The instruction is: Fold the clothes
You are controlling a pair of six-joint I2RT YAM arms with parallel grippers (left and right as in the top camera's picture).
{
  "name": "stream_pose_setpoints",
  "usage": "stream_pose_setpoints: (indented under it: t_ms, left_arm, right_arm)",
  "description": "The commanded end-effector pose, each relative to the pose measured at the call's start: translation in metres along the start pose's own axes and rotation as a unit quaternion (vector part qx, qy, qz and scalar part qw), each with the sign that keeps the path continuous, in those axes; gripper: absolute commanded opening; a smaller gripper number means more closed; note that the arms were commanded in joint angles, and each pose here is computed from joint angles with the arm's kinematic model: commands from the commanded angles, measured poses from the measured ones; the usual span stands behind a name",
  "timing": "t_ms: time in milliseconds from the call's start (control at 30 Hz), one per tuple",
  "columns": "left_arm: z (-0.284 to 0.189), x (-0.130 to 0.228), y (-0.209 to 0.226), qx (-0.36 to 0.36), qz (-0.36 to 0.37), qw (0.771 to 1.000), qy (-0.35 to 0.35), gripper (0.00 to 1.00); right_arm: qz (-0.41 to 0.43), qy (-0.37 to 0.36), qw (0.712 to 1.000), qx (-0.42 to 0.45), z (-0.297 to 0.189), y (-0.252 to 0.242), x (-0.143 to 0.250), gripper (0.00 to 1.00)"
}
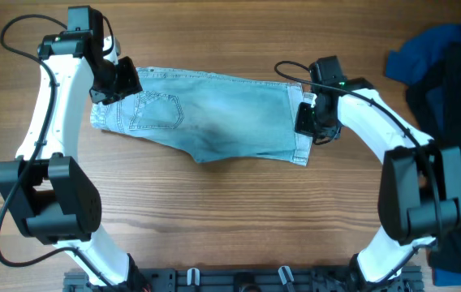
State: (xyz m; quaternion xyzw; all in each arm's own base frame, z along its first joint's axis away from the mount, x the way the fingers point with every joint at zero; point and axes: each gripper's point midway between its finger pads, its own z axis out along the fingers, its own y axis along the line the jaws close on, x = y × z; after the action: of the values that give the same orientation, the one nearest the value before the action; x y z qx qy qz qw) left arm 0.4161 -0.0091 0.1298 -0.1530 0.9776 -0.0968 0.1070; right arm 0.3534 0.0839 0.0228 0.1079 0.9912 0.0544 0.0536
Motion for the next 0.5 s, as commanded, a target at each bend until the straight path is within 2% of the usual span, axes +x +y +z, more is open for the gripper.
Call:
stream_pose_setpoints:
  t_ms: [0,67,200,333,367,400,433,467]
  left_arm:
    - [0.002,-0.003,0.0,-0.002,-0.005,1.0,-0.002,0.45]
    - [0.002,-0.004,0.0,-0.002,-0.004,1.0,-0.004,0.45]
    - [0.002,-0.004,0.0,-0.002,-0.004,1.0,-0.004,0.45]
    - [0.002,-0.005,0.0,-0.001,-0.004,1.0,-0.006,0.45]
    - [0.002,-0.005,0.0,-0.001,-0.004,1.0,-0.006,0.45]
    - [0.002,-0.005,0.0,-0.001,-0.004,1.0,-0.005,0.46]
    - [0.002,-0.005,0.0,-0.001,-0.004,1.0,-0.005,0.48]
    - [0.002,-0.005,0.0,-0.001,-0.004,1.0,-0.005,0.49]
  right_arm:
    - [0.003,0.019,1.0,-0.009,-0.012,0.001,0.014,0.04]
    - [0.008,0.051,0.998,-0.022,-0.012,0.004,0.028,0.04]
    - [0.031,0.056,0.998,-0.017,-0.006,0.001,0.034,0.04]
    - [0.014,0.004,0.999,-0.048,-0.012,0.007,0.005,0.06]
    - [0.022,-0.009,0.998,-0.052,-0.016,0.002,-0.003,0.16]
    - [0.033,-0.012,0.998,-0.052,-0.017,-0.004,-0.007,0.55]
    - [0.042,-0.014,0.998,-0.051,-0.017,-0.009,-0.009,0.63]
    - [0.046,-0.015,0.998,-0.05,-0.015,-0.012,-0.011,0.66]
